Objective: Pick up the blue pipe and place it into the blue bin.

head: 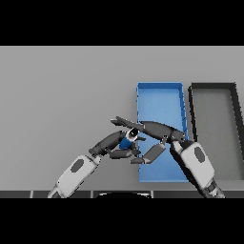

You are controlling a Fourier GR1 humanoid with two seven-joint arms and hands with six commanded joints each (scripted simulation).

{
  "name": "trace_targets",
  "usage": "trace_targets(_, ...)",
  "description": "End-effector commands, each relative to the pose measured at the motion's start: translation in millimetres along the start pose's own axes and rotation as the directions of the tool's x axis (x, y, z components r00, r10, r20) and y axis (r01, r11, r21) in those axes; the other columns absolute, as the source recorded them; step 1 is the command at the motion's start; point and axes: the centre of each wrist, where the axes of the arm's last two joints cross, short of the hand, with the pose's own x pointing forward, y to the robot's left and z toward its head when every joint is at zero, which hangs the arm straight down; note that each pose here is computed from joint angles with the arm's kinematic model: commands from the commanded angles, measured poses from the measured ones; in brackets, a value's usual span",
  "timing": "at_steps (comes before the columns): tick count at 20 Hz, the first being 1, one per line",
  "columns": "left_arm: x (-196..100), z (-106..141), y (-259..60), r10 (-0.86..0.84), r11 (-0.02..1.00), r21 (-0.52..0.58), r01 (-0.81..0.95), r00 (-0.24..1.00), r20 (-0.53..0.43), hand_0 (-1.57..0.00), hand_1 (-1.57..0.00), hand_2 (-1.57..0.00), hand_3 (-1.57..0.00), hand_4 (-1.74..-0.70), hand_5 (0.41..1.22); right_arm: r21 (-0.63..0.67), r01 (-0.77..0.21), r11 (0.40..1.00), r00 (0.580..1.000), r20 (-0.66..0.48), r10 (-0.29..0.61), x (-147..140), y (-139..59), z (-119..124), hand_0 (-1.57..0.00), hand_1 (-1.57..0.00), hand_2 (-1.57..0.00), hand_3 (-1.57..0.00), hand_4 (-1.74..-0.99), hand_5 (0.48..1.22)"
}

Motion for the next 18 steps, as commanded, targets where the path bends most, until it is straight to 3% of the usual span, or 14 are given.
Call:
trace_targets(1, 4.3, -1.2, 2.9, -0.008, 1.000, -0.001, 0.008, 1.000, -0.007, -1.57, -1.57, -1.57, -1.54, -1.52, 1.221, 0.005, -0.002, 1.000, 1.000, -0.016, 0.002, -1.6, -0.9, -9.3, 0.00, 0.00, 0.00, 0.00, -1.232, 0.517)
trace_targets(5, 1.1, 1.4, 4.5, -0.007, 1.000, 0.007, 0.007, 0.999, -0.034, -1.57, -1.57, -1.57, -1.56, -1.47, 1.221, 0.052, 0.018, 0.998, 0.999, -0.044, -0.016, -2.1, -3.3, -30.3, 0.00, 0.00, -0.01, 0.00, -1.210, 0.498)
trace_targets(6, 2.0, -0.5, 4.2, -0.006, 1.000, 0.010, 0.006, 0.998, -0.059, -1.57, -1.57, -1.57, -1.56, -1.52, 1.221, 0.064, 0.020, 0.998, 0.999, -0.049, -0.016, -3.8, -6.6, -36.0, -0.02, -0.03, -0.05, -0.03, -1.236, 0.493)
trace_targets(7, 4.2, -4.3, 3.5, -0.010, 1.000, 0.008, 0.010, 0.999, -0.039, -1.57, -1.57, -1.57, -1.28, -1.57, 1.221, 0.082, 0.009, 0.997, 0.999, -0.040, -0.005, -1.9, -4.8, -41.7, -0.11, -0.14, -0.16, -0.12, -1.291, 0.483)
trace_targets(8, 4.5, -3.2, 5.7, -0.056, 0.998, 0.013, 0.057, 0.996, -0.066, -1.57, -1.57, -1.57, -1.19, -1.60, 1.221, 0.097, 0.003, 0.995, 0.999, -0.041, 0.001, -0.4, -3.3, -45.7, -0.26, -0.30, -0.31, -0.25, -1.348, 0.477)
trace_targets(9, 2.4, -0.1, 6.4, -0.112, 0.994, -0.006, 0.112, 0.988, -0.104, -1.57, -1.53, -1.57, -1.12, -1.63, 1.221, 0.116, -0.005, 0.993, 0.999, -0.043, 0.010, 0.3, -2.2, -49.7, -0.47, -0.49, -0.49, -0.52, -1.365, 0.477)
trace_targets(11, 7.6, -1.6, 5.3, -0.117, 0.993, 0.009, 0.118, 0.990, -0.074, -1.57, -1.54, -1.57, -1.21, -1.67, 1.221, 0.127, 0.004, 0.992, 1.000, 0.008, -0.005, 4.5, -1.0, -55.0, -0.87, -0.88, -0.88, -0.77, -1.486, 0.516)
trace_targets(12, 5.7, -1.0, 3.3, -0.088, 0.996, 0.018, 0.089, 0.995, -0.053, -1.57, -1.55, -1.57, -1.28, -1.68, 1.221, 0.126, 0.018, 0.992, 1.000, 0.010, -0.019, 6.1, -1.7, -56.7, -1.01, -1.02, -1.02, -0.88, -1.527, 0.570)
trace_targets(13, 6.2, -5.0, 3.5, -0.066, 0.998, 0.014, 0.067, 0.997, -0.045, -1.57, -1.55, -1.57, -1.34, -1.69, 1.221, 0.129, 0.046, 0.991, 0.998, 0.026, -0.050, 3.8, -1.2, -60.3, -1.12, -1.13, -1.13, -1.02, -1.498, 0.638)
trace_targets(15, 3.5, -5.7, -0.9, -0.016, 1.000, 0.012, 0.016, 1.000, -0.020, -1.57, -1.56, -1.57, -1.42, -1.71, 1.221, 0.127, 0.058, 0.990, 0.996, 0.063, -0.066, 0.4, 0.4, -62.2, -1.28, -1.29, -1.29, -1.22, -1.457, 0.848)
trace_targets(18, 4.4, -4.0, 3.2, -0.031, 0.999, 0.022, 0.032, 0.999, -0.036, -1.57, -1.57, -1.57, -1.50, -1.72, 1.221, 0.138, -0.012, 0.990, 0.996, 0.094, -0.001, 1.1, 2.2, -58.3, -1.42, -1.43, -1.43, -1.39, -1.435, 1.030)
